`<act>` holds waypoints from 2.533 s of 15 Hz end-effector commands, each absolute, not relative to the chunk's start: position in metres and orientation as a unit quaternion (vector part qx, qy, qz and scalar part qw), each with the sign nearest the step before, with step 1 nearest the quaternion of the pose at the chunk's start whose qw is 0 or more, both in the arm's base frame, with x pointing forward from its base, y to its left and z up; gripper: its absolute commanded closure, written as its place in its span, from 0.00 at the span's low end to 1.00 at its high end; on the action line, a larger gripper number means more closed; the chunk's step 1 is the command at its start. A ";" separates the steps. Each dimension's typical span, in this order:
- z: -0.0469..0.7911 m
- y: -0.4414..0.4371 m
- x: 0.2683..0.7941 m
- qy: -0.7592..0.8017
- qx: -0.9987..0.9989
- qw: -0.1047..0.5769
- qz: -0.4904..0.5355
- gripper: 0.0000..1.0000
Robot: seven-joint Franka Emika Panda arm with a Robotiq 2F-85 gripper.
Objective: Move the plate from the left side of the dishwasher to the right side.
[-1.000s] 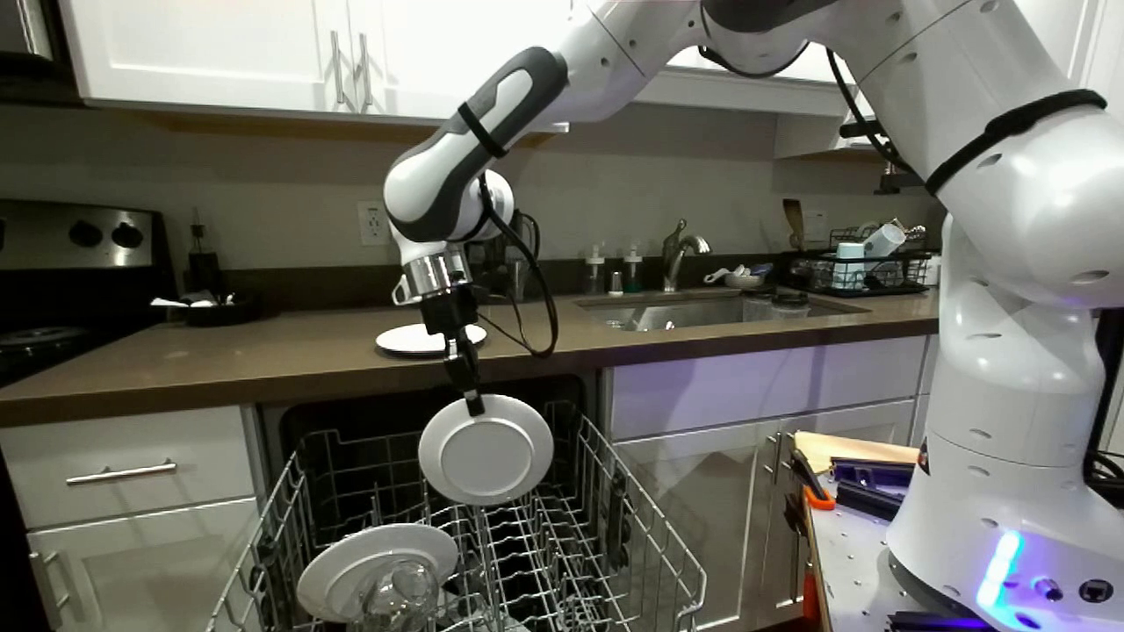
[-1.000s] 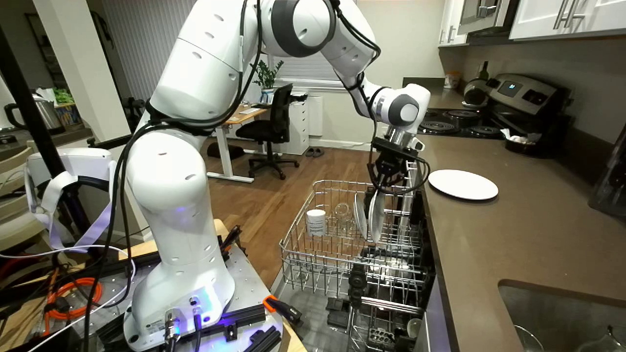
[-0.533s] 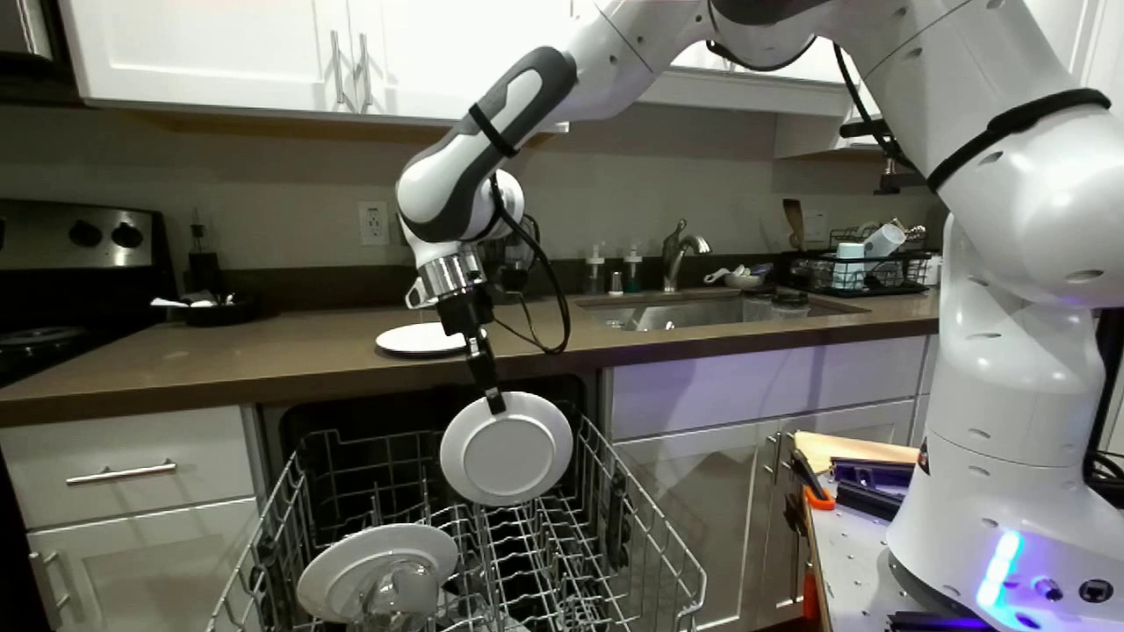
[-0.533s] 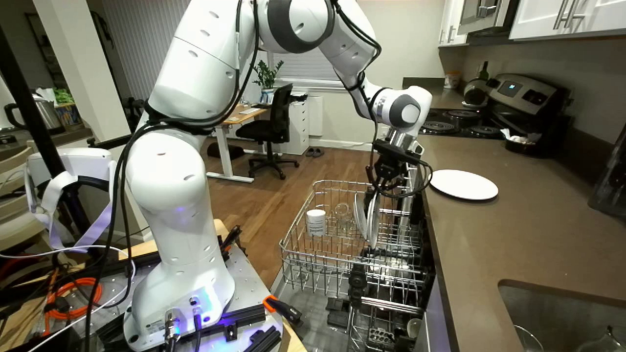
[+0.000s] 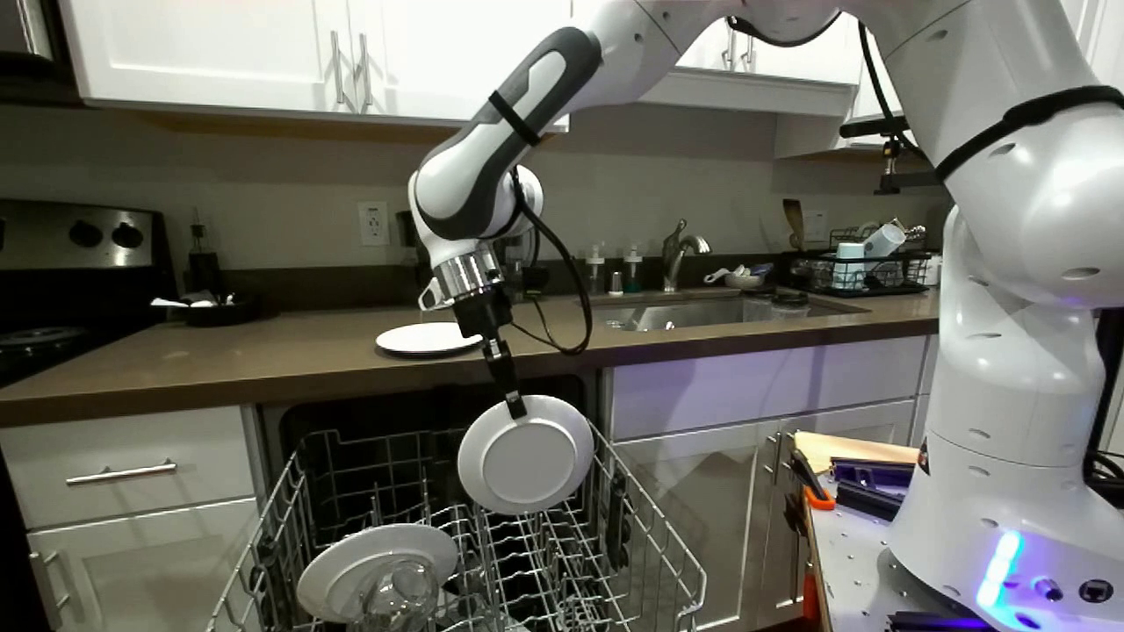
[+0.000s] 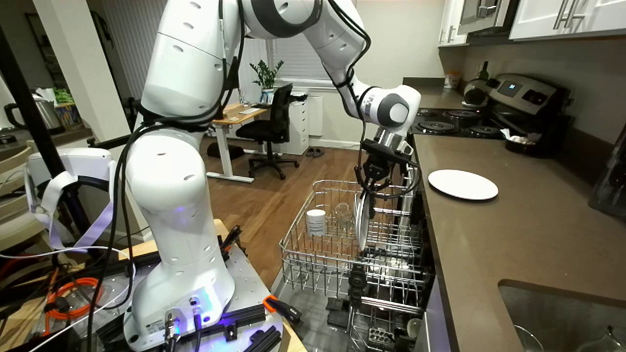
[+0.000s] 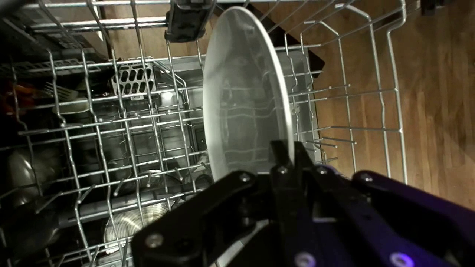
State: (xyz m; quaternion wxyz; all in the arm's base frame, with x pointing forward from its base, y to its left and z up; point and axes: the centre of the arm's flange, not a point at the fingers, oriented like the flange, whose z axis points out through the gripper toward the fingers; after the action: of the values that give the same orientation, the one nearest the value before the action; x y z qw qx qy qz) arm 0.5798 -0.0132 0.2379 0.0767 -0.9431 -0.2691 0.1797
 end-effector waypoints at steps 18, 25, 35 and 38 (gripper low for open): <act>0.234 0.085 0.502 -0.279 -0.947 0.089 0.135 0.98; 0.227 0.102 0.493 -0.259 -0.947 0.114 0.150 0.98; 0.201 0.112 0.481 -0.259 -0.943 0.128 0.165 0.98; 0.190 0.112 0.482 -0.260 -0.942 0.128 0.169 0.98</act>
State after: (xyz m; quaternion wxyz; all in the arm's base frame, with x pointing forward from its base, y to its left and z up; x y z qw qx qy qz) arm 0.4836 0.1077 0.1948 0.1227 -0.9393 -0.2697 0.1730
